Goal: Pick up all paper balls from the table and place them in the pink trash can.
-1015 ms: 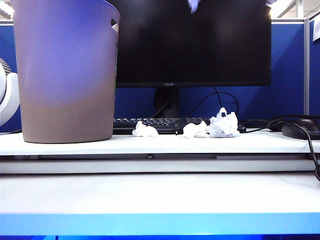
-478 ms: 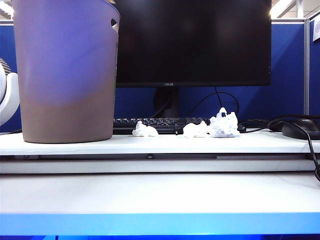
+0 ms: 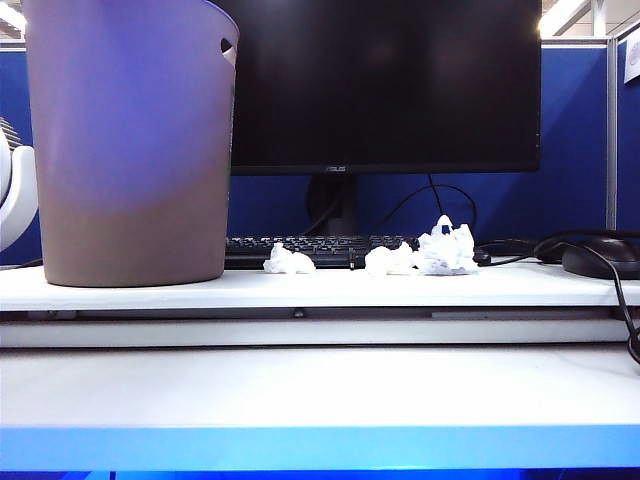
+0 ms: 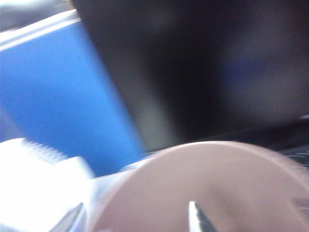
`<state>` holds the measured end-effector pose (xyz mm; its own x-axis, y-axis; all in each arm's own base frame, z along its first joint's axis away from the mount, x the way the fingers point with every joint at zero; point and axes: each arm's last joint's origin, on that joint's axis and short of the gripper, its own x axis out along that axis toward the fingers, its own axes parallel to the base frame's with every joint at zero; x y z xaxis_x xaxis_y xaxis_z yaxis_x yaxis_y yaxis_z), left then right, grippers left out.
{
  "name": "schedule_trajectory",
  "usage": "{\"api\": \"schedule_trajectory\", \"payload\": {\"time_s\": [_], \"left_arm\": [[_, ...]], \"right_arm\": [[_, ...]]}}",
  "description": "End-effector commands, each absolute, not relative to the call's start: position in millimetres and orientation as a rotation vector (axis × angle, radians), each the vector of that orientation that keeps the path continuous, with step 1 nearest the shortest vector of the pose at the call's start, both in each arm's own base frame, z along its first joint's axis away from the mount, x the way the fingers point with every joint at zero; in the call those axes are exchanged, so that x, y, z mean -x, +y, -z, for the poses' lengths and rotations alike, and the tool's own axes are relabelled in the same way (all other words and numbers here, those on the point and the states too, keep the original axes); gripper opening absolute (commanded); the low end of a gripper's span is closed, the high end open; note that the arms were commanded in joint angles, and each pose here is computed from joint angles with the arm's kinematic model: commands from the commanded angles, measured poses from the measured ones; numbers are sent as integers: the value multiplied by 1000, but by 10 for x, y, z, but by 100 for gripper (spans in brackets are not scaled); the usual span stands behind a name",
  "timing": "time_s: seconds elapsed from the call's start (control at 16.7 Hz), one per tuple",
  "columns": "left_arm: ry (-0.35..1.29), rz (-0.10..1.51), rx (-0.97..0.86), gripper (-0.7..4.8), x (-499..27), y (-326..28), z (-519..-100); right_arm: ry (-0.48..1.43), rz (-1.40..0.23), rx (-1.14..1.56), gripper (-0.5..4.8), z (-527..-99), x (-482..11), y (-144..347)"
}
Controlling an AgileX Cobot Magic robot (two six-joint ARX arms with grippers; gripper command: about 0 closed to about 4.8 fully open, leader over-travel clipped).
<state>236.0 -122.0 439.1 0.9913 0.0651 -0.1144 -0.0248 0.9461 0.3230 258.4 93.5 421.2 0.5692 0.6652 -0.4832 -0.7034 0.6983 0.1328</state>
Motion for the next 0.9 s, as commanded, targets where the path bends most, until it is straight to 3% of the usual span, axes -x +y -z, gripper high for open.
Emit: {"api": "schedule_trajectory", "payload": {"time_s": [0.06,0.18,0.42,0.9], "left_arm": [[121,141,-224,279,-2329,-1265,-4417],[159,215,-242,279,-2316,-1279,-4375],[159,192,-270,279,-2306,-1264,-4379],[138,192,-265,278,-2289,-1255,-4411]], "right_arm": [[672,-660,194,479,-3710,-3133,1058],[805,-525,254,479,-3210,-3533,1138],[947,-507,255,479,-2610,-3858,1233],[1008,-464,264,479,-2481,-3884,1232]]}}
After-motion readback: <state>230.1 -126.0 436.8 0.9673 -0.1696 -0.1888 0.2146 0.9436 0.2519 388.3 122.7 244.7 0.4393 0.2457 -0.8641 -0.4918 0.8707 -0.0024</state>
